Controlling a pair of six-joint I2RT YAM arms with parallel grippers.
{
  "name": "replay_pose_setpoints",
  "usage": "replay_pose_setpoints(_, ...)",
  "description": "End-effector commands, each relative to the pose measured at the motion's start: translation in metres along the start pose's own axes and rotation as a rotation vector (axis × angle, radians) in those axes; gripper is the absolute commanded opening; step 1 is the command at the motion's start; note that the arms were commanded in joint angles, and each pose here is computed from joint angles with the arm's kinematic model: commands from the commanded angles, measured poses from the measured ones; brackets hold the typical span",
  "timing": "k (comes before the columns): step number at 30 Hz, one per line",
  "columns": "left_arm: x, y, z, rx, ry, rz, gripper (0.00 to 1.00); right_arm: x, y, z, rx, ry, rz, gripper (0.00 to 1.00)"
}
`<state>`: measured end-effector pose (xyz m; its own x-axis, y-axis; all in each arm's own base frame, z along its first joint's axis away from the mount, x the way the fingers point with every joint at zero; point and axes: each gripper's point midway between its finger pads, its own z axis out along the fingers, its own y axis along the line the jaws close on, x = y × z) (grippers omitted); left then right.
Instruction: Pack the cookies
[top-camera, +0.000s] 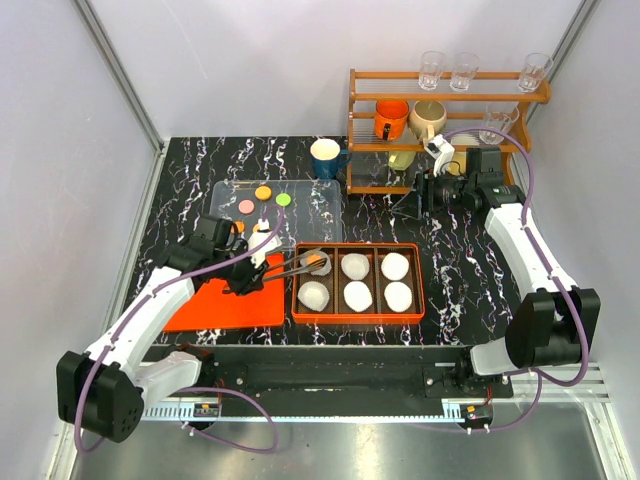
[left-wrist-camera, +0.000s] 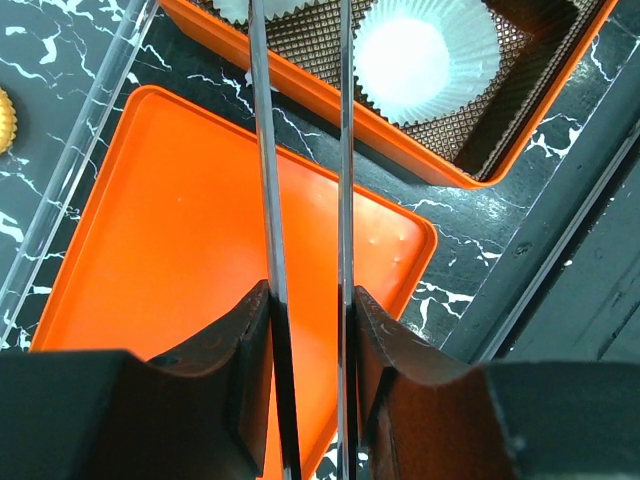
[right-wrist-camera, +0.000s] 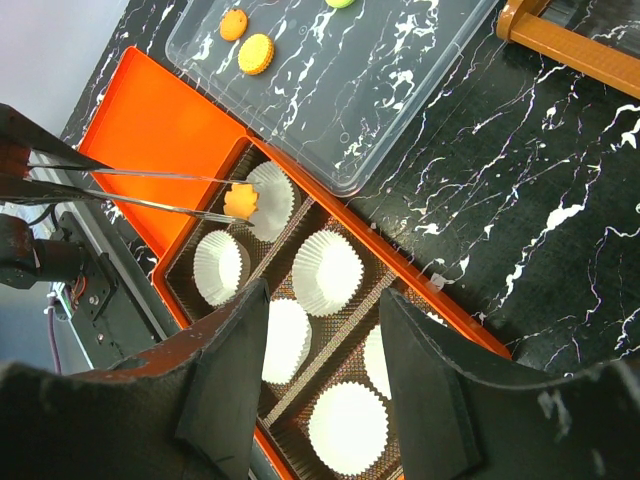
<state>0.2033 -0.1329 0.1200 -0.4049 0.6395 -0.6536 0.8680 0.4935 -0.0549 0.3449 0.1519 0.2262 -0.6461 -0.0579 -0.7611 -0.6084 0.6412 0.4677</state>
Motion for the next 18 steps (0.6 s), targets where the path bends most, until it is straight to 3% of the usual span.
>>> replay_pose_setpoints(1,-0.0119,0.0107,0.0042,-0.032,-0.044,0.042,0.30,-0.0038,-0.0004,-0.0026,0.004,-0.009,-0.024,0.57)
replay_pose_setpoints(18,-0.0110,0.0091,0.0075,-0.022,-0.053,0.035,0.42,-0.0018,-0.0006,-0.0021,0.000,-0.004,-0.024,0.57)
